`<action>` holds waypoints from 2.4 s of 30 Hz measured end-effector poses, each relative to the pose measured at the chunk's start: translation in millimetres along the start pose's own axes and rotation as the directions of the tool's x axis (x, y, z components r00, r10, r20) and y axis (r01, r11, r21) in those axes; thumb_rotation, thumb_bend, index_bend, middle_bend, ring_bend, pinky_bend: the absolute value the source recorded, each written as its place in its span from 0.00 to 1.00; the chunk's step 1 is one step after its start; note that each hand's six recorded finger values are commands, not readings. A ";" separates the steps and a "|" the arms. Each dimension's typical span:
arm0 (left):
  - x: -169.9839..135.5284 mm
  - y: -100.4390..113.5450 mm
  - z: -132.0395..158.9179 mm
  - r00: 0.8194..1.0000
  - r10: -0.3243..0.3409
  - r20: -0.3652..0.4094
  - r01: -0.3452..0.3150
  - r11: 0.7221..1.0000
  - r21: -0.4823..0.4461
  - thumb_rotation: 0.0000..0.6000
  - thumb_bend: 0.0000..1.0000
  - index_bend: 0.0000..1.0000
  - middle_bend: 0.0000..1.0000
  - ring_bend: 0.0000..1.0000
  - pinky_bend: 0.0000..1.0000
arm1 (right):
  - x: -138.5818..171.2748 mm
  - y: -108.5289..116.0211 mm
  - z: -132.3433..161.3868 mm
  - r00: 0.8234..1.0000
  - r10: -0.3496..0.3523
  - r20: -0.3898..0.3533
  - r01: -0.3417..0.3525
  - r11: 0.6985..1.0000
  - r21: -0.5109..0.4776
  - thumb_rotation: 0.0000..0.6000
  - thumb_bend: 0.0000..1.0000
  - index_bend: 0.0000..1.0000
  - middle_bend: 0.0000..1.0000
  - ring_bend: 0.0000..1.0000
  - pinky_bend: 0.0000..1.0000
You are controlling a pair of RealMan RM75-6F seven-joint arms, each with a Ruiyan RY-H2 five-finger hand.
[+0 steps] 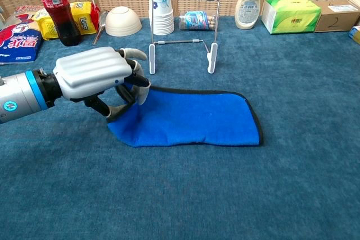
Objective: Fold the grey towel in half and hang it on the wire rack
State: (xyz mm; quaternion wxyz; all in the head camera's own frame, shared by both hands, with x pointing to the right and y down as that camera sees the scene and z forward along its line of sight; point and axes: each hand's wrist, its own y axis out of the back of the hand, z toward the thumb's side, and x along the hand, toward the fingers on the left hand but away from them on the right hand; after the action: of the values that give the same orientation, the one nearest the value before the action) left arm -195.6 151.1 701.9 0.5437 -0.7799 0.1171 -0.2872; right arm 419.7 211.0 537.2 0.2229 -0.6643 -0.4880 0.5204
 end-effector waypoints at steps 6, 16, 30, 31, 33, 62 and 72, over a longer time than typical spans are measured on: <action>-0.3 19.5 -3.1 0.997 0.077 -0.010 -0.078 0.995 -0.070 1.00 0.45 0.58 0.77 0.55 0.23 | -0.6 0.9 0.3 1.000 -0.004 -0.002 0.004 1.000 -0.005 1.00 0.50 0.11 0.26 0.04 0.00; -9.3 84.3 -16.6 0.972 0.224 -0.072 -0.232 0.961 -0.147 1.00 0.46 0.59 0.77 0.59 0.25 | -2.5 -0.1 -2.7 1.000 -0.006 -0.003 0.005 1.000 -0.012 1.00 0.50 0.11 0.26 0.04 0.00; -13.2 210.4 -32.3 0.927 0.311 -0.210 -0.357 0.903 -0.239 1.00 0.48 0.58 0.76 0.61 0.27 | 0.4 -4.7 -18.7 1.000 -0.005 0.016 0.005 0.999 -0.040 1.00 0.50 0.11 0.26 0.04 0.00; -12.2 216.2 -33.9 0.925 0.309 -0.219 -0.358 0.903 -0.238 1.00 0.48 0.58 0.76 0.61 0.27 | 0.7 -5.3 -19.9 1.000 -0.004 0.017 0.004 0.999 -0.043 1.00 0.50 0.11 0.26 0.04 0.00; -8.7 227.2 -36.5 0.922 0.305 -0.240 -0.361 0.902 -0.238 1.00 0.48 0.58 0.76 0.61 0.26 | 1.6 -6.4 -22.9 1.000 -0.002 0.021 0.003 0.999 -0.052 1.00 0.50 0.11 0.26 0.04 0.00; 80.2 259.5 -80.5 0.903 0.173 -0.394 -0.324 0.876 -0.357 1.00 0.47 0.54 0.69 0.57 0.21 | 6.7 -8.9 -42.4 0.998 -0.006 0.062 0.012 0.995 -0.097 1.00 0.49 0.11 0.26 0.04 0.00; 105.0 257.4 -94.6 0.890 0.156 -0.429 -0.324 0.877 -0.354 1.00 0.47 0.53 0.68 0.56 0.20 | 13.1 -3.8 -46.2 0.996 -0.020 0.081 0.028 0.995 -0.097 1.00 0.49 0.11 0.26 0.04 0.00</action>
State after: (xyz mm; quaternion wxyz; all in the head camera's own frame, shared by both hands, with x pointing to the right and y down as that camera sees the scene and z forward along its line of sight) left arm -131.8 -72.9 523.1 0.3627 -0.7839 0.3784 -0.3327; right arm 459.8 234.0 550.6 0.1765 -0.6471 -0.5295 0.5194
